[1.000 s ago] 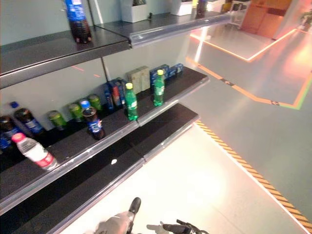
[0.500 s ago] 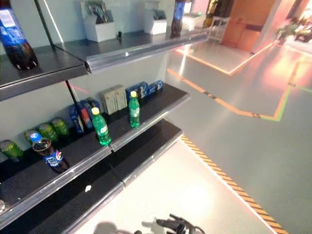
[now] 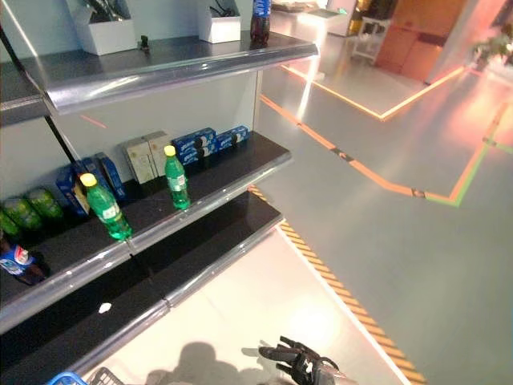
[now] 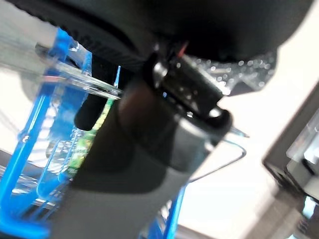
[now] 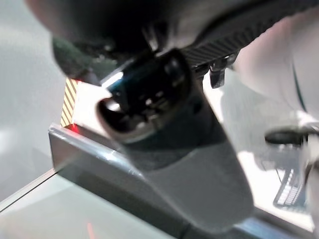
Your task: Pick up the drink and place into the basket.
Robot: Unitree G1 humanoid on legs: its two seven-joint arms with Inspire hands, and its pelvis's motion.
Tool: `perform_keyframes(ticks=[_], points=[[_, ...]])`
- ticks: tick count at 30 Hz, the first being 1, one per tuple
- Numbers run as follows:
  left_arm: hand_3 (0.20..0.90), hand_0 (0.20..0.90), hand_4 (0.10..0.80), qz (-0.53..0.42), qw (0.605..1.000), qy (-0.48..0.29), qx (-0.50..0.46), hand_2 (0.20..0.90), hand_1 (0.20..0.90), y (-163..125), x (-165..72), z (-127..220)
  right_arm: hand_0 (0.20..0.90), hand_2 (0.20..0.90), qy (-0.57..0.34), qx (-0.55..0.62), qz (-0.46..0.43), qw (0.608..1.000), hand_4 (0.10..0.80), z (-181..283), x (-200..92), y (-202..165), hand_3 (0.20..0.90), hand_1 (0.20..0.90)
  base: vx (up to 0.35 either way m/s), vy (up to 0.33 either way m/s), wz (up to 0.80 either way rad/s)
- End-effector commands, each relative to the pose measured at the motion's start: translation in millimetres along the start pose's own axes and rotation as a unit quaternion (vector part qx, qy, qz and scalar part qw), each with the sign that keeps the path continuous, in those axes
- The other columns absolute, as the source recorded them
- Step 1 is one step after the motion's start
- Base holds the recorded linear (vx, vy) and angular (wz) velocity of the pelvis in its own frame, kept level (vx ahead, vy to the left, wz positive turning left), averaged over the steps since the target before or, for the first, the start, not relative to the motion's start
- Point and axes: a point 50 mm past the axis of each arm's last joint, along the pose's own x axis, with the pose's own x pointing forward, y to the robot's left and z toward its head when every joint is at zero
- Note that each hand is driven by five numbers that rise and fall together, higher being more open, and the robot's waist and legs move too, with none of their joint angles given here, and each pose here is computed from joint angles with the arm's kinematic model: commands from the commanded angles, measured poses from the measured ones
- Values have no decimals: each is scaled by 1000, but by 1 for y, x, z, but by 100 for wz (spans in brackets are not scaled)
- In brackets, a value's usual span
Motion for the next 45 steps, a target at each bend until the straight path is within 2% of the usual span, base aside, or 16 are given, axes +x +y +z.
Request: perform_keyframes(ticks=[1,4,9,14,18,24,26,30,37,41,45], points=[[200,300,100,41,986,-159,-17,300,300,23,4,90,900,900,-51,-4,18,999,800,25,0,5,900,900,268,-189,-12],[200,300,100,34,986,-163,-20,300,300,28,4,98,900,900,-63,11,24,998,800,32,1,9,900,900,351,-142,-16],[200,300,100,-9,988,-151,19,300,300,1,4,81,900,900,-66,12,16,998,800,26,3,14,900,900,341,-85,23],[200,300,100,-22,989,-145,17,300,300,-9,2,66,900,900,-19,-23,21,999,800,7,5,15,900,900,216,8,62],[200,300,100,-62,986,-139,70,300,300,-29,-1,52,900,900,7,-12,11,1000,800,-14,5,16,900,900,255,-62,60],[200,300,100,-147,978,-84,123,300,300,-73,-19,-8,900,900,-21,9,-2,1000,800,-14,3,8,900,900,221,-281,123],[200,300,100,-168,975,-73,130,300,300,-80,-24,-19,900,900,-24,4,-2,1000,800,-8,3,8,900,900,214,-340,137],[200,300,100,-178,970,-72,153,300,300,-66,-24,-30,900,900,-27,-3,-1,1000,800,1,3,9,900,900,132,-287,39],[200,300,100,-152,972,-78,161,300,300,-51,-14,-7,900,900,-52,-72,29,996,800,3,-2,6,900,900,52,-197,6],[200,300,100,-162,962,-62,211,300,300,-51,-16,-19,900,900,-124,-112,36,985,800,22,-11,11,900,900,-82,2,61],[200,300,100,-158,962,-64,215,300,300,-50,-16,-16,900,900,-223,-197,73,952,800,66,-36,35,900,900,6,94,62]])
